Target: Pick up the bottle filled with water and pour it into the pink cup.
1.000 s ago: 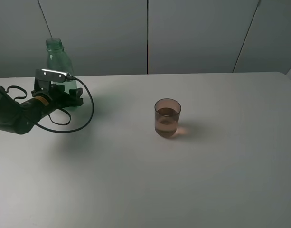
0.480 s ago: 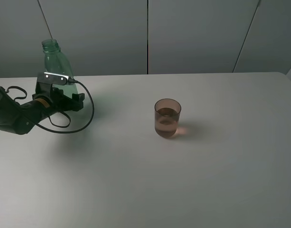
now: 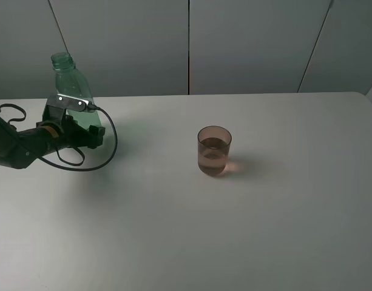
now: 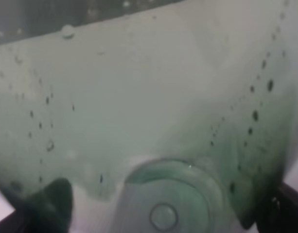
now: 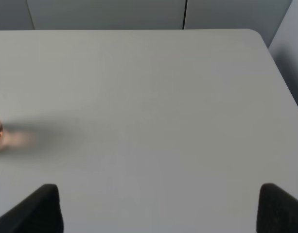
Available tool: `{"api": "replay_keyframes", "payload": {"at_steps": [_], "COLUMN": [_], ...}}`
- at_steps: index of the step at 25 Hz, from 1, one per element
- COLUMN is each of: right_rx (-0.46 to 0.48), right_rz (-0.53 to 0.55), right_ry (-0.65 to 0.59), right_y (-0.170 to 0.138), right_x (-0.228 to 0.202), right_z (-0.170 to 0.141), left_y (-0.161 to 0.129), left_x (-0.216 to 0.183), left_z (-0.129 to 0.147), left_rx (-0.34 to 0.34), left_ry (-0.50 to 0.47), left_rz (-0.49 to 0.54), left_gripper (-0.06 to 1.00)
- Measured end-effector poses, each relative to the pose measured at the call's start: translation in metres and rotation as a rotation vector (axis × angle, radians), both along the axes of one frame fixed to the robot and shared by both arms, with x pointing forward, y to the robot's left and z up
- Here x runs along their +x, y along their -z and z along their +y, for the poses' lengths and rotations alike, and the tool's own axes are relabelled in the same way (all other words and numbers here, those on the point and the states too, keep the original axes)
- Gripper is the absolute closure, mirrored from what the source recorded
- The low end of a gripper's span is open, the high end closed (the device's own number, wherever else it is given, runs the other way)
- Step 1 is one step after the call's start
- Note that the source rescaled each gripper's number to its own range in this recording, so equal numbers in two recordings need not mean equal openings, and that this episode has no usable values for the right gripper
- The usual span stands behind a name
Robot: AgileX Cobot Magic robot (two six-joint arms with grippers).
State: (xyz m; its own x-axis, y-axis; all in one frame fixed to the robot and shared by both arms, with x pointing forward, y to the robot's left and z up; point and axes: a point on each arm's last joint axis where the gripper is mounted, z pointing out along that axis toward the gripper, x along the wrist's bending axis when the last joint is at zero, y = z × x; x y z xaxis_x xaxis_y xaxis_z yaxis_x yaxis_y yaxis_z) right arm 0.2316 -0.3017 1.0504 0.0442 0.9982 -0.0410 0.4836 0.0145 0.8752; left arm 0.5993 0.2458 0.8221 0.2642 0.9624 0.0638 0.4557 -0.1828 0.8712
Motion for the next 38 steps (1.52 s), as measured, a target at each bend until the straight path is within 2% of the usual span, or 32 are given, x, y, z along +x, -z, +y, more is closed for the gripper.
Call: {"api": "replay_keyframes", "payload": {"at_steps": [8,11,12,16,18,20,24,27,31,34,38], "right_rx": [0.0,0.0,0.0,0.0,0.0,0.0,0.0,0.0,0.0,0.0,0.0], "right_rz": [0.0,0.0,0.0,0.0,0.0,0.0,0.0,0.0,0.0,0.0,0.0], "right_ry": [0.0,0.0,0.0,0.0,0.0,0.0,0.0,0.0,0.0,0.0,0.0], "right_y": [0.0,0.0,0.0,0.0,0.0,0.0,0.0,0.0,0.0,0.0,0.0], "right_x": [0.0,0.0,0.0,0.0,0.0,0.0,0.0,0.0,0.0,0.0,0.0], "right_z": [0.0,0.0,0.0,0.0,0.0,0.0,0.0,0.0,0.0,0.0,0.0], "left_y": [-0.007,-0.016,-0.019,-0.057,-0.087,-0.12,-0.189,-0.225,-0.251,-0.261,-0.262], "left_x": [-0.031,-0.043,-0.048,-0.065,-0.073,-0.08,-0.107,-0.142,-0.2,-0.239,-0.287], "left_z": [0.007,0.01,0.011,0.016,0.018,0.02,0.023,0.027,0.034,0.04,0.042], "left_rx": [0.011,0.028,0.043,0.086,0.086,0.061,-0.007,-0.011,0.041,0.066,0.008], "left_ry": [-0.039,-0.049,-0.051,-0.079,-0.105,-0.138,-0.171,-0.172,-0.143,-0.12,-0.094], "left_rz": [0.102,0.179,0.233,0.423,0.472,0.466,0.381,0.406,0.484,0.487,0.372], "left_gripper": [-0.03,-0.03,-0.03,-0.04,-0.05,-0.05,-0.05,-0.05,-0.05,-0.05,-0.05]}}
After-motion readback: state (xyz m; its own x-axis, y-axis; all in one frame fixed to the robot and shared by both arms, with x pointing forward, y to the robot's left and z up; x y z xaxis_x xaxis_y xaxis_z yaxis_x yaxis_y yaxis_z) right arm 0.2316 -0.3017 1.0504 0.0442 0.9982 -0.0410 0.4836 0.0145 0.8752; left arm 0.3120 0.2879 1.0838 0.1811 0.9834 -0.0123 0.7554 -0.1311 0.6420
